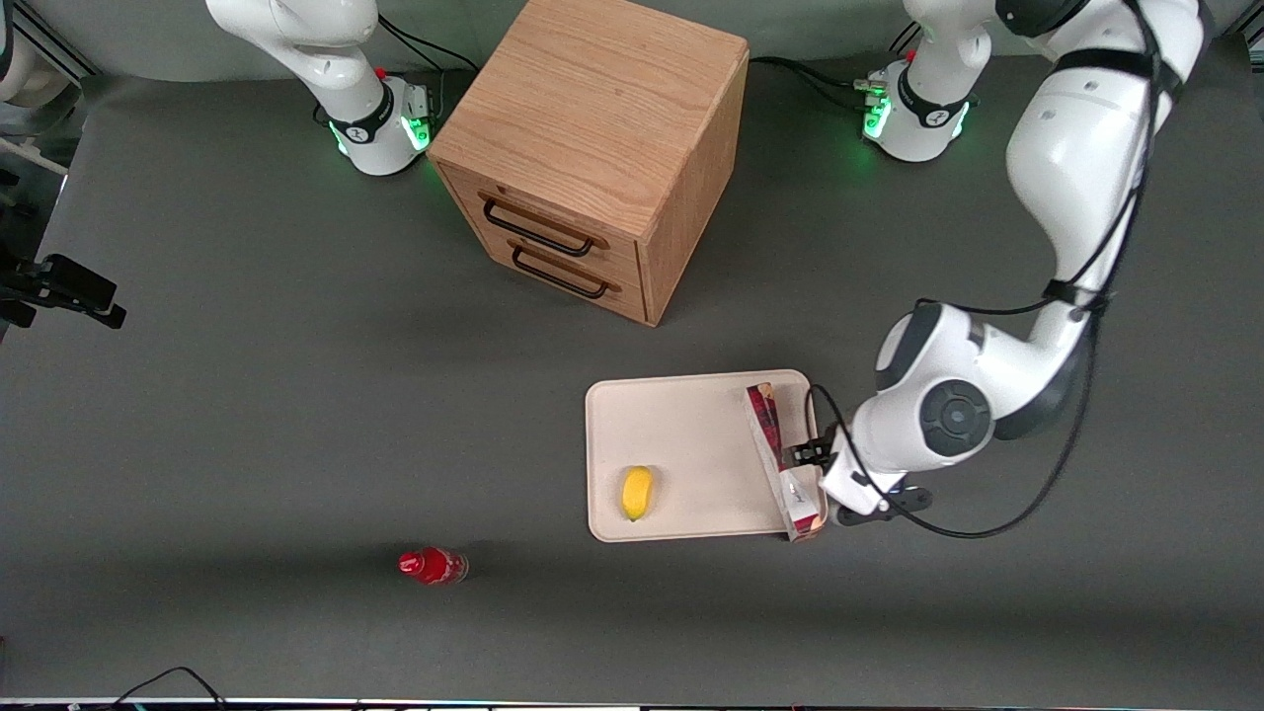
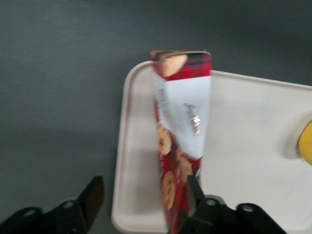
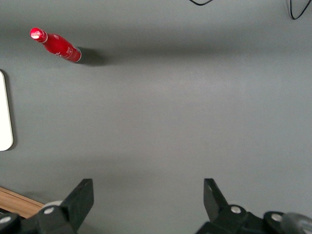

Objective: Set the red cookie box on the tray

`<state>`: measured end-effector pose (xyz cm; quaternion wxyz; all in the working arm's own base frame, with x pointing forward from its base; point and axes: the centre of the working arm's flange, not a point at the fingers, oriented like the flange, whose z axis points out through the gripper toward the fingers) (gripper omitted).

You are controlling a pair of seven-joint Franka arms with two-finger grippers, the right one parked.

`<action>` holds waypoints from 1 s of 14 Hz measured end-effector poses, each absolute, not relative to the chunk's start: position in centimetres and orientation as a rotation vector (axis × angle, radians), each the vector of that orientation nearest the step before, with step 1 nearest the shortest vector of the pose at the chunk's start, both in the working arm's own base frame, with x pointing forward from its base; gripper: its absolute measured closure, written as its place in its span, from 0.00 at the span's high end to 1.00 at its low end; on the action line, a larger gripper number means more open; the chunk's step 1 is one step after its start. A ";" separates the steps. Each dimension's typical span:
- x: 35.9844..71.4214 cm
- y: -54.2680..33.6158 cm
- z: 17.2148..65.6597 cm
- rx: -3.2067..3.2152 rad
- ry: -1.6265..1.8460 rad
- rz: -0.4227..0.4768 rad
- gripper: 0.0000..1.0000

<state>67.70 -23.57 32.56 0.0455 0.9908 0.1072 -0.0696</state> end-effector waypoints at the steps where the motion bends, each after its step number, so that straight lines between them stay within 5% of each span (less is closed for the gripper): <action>1: 67.8 -22.5 35.6 3.054 0.333 -0.244 0.96; 8: 64.0 -6.4 56.3 3.170 0.122 -0.367 1.00; 14: 54.0 2.1 65.3 3.140 -0.054 -0.373 1.00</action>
